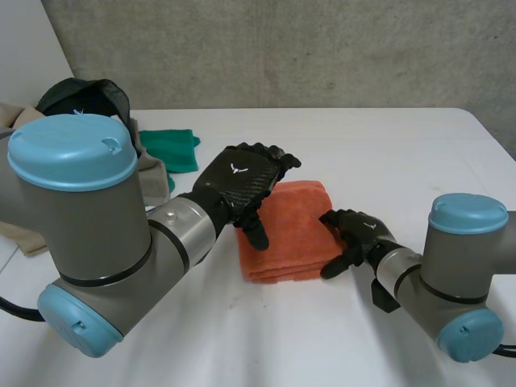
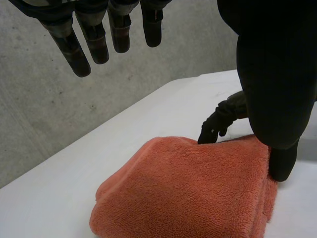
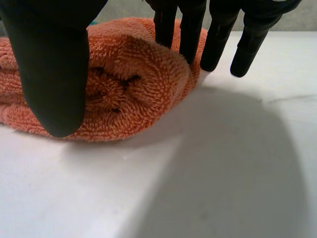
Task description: Fold the laundry.
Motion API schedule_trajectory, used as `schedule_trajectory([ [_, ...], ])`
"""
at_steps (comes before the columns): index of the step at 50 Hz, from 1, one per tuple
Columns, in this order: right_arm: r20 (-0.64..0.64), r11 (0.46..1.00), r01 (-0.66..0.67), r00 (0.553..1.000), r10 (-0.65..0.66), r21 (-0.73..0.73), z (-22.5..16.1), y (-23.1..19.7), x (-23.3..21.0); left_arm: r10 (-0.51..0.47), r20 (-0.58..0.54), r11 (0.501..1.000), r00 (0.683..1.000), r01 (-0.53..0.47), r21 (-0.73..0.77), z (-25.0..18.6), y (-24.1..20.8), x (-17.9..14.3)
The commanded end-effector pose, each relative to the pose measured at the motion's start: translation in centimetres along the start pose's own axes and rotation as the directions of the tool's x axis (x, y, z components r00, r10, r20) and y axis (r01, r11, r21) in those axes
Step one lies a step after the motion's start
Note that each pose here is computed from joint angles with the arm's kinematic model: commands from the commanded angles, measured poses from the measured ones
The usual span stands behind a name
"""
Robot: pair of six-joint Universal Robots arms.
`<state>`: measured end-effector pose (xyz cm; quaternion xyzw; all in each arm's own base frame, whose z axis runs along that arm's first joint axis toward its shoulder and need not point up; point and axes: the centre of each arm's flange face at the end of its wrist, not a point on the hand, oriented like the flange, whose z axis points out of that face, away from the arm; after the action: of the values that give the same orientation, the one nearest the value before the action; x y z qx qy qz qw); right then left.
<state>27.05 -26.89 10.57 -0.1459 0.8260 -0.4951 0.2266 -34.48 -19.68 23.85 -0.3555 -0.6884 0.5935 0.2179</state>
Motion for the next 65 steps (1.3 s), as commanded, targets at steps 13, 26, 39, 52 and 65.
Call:
schedule_trajectory([
  [13,-0.045,0.981,0.001,0.999,0.008,0.194,4.2,-5.3,0.6,0.01,-0.005,0.998,1.0,-0.01,0.054,0.3,-1.0,0.3],
  [26,-0.323,0.918,0.047,0.942,0.091,0.393,11.0,-12.0,15.6,0.029,-0.014,0.99,0.999,-0.027,0.141,0.8,-3.7,0.8],
  [39,-0.594,0.864,0.227,0.799,0.099,0.45,10.0,-15.3,29.7,0.04,-0.043,0.987,0.998,-0.033,0.155,1.0,-3.9,2.0],
  [52,-0.571,0.867,0.252,0.82,0.044,0.429,9.0,-15.8,32.1,0.041,-0.069,0.99,0.997,-0.031,0.138,1.3,-3.2,3.0],
  [65,-0.732,0.936,0.284,0.68,-0.044,0.207,6.7,-13.9,33.1,0.04,-0.085,0.991,0.996,-0.028,0.131,1.1,-3.0,3.6],
])
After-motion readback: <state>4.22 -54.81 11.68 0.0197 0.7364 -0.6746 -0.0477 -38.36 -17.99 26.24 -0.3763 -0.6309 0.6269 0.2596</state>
